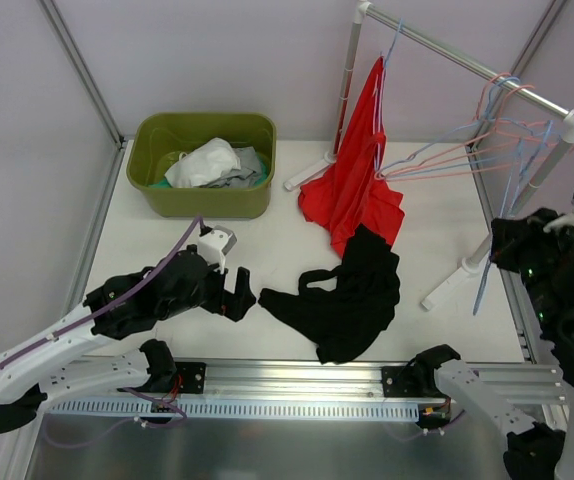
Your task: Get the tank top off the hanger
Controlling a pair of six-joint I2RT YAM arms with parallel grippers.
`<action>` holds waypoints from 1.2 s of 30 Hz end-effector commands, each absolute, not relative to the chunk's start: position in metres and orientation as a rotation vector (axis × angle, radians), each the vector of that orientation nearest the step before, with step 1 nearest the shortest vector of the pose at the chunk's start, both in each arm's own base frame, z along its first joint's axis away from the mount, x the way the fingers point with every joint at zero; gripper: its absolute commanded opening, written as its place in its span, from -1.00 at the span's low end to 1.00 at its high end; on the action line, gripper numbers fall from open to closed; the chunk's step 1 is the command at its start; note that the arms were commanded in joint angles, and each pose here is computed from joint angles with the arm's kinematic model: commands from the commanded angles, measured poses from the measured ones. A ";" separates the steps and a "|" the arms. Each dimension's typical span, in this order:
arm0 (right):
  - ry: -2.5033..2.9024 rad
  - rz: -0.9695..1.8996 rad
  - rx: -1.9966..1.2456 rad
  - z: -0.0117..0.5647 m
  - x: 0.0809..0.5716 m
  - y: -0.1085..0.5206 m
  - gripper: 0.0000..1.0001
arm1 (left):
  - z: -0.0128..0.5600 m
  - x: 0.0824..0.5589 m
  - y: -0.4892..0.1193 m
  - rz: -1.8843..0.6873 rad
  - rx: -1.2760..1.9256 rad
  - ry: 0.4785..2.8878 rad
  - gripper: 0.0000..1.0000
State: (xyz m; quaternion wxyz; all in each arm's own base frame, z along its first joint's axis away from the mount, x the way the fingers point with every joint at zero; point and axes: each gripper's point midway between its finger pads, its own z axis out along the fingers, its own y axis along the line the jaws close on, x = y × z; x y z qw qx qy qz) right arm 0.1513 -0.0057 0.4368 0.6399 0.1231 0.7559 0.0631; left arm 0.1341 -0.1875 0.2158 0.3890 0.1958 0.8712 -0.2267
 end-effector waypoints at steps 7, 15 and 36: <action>1.645 -0.069 0.362 0.489 0.211 -0.020 -0.99 | 0.226 0.122 -0.177 -0.642 0.502 2.153 0.97; 1.652 -0.057 0.406 0.484 0.240 -0.020 -0.99 | 0.225 0.119 -0.179 -0.648 0.521 2.157 0.97; 1.737 0.112 0.561 0.376 0.282 -0.040 -0.99 | 0.234 0.116 -0.178 -0.683 0.517 2.126 0.97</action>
